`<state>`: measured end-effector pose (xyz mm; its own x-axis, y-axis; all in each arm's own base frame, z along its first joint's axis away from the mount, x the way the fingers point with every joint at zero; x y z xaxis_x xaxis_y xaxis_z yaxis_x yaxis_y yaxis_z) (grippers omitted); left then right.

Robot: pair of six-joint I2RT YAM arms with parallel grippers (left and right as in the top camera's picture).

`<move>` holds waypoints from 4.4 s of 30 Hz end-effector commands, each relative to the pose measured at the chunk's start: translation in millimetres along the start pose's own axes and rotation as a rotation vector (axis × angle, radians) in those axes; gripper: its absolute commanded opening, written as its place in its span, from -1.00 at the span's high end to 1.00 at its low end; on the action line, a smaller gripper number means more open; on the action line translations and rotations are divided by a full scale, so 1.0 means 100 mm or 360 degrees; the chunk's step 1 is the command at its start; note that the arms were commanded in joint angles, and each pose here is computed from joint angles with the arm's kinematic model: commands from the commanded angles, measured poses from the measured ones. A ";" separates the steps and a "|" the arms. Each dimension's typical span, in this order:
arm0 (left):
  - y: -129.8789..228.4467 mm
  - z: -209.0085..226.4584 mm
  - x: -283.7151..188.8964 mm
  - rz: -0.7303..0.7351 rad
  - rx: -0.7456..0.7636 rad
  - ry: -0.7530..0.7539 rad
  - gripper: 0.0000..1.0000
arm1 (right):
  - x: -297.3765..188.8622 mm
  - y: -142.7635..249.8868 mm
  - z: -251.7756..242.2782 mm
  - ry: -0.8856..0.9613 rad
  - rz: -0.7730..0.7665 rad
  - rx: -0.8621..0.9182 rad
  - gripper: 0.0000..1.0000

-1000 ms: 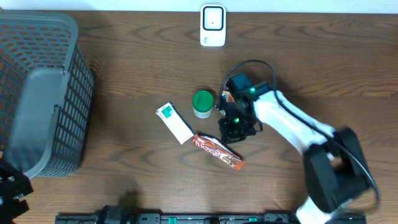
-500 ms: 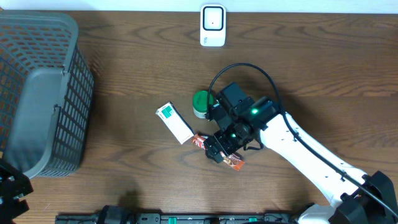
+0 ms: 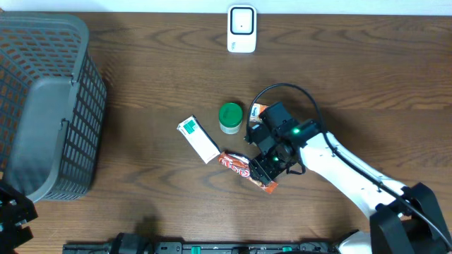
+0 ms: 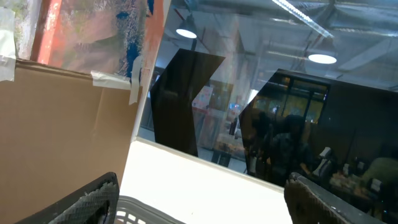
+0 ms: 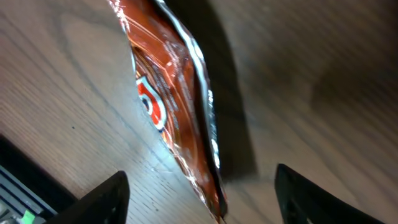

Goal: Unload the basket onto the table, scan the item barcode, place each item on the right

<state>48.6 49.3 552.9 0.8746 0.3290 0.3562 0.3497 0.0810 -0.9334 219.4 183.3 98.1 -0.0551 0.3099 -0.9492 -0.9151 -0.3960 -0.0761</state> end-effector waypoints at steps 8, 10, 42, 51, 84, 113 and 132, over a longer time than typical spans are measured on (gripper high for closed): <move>0.00 0.02 -0.01 -0.0006 0.0006 -0.0028 -0.70 | 0.45 -0.04 0.06 -0.0144 0.0137 -0.0045 -0.12; 0.00 0.02 -0.01 -0.0006 0.0006 -0.0028 -0.70 | 0.53 -0.06 0.06 -0.0156 0.0147 -0.0041 0.10; 0.00 0.02 -0.01 -0.0006 0.0007 -0.0028 -0.71 | -0.31 -0.13 -0.58 0.1683 -0.0389 0.0474 0.97; 0.00 0.02 -0.01 -0.0006 0.0006 -0.0028 -0.70 | 0.10 0.12 -0.48 0.1665 -0.0465 0.0327 0.93; 0.00 0.02 -0.01 -0.0006 0.0006 -0.0028 -0.71 | 0.04 0.02 0.68 0.0833 -0.0338 0.0172 0.97; 0.00 0.02 -0.01 -0.0006 0.0007 -0.0028 -0.70 | 0.83 -0.19 0.10 0.0715 0.0085 0.0465 0.98; 0.00 0.02 -0.01 -0.0006 0.0007 -0.0028 -0.70 | -0.17 -0.25 0.65 0.0467 -0.0247 0.0384 0.98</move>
<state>48.6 49.3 552.9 0.8747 0.3289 0.3559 0.3495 0.0807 -0.9335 217.8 241.9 131.1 0.1830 0.0481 -0.9819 -0.9694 -0.1576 -0.1883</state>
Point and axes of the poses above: each gripper's point midway between its finger pads, its own x axis out along the fingers, its own z axis along the line the jaws close on, y = z × x, the point moved 5 cm from there along -x, back along the fingers, and after that the axes turned 14 degrees about x, right-handed, at the moved point
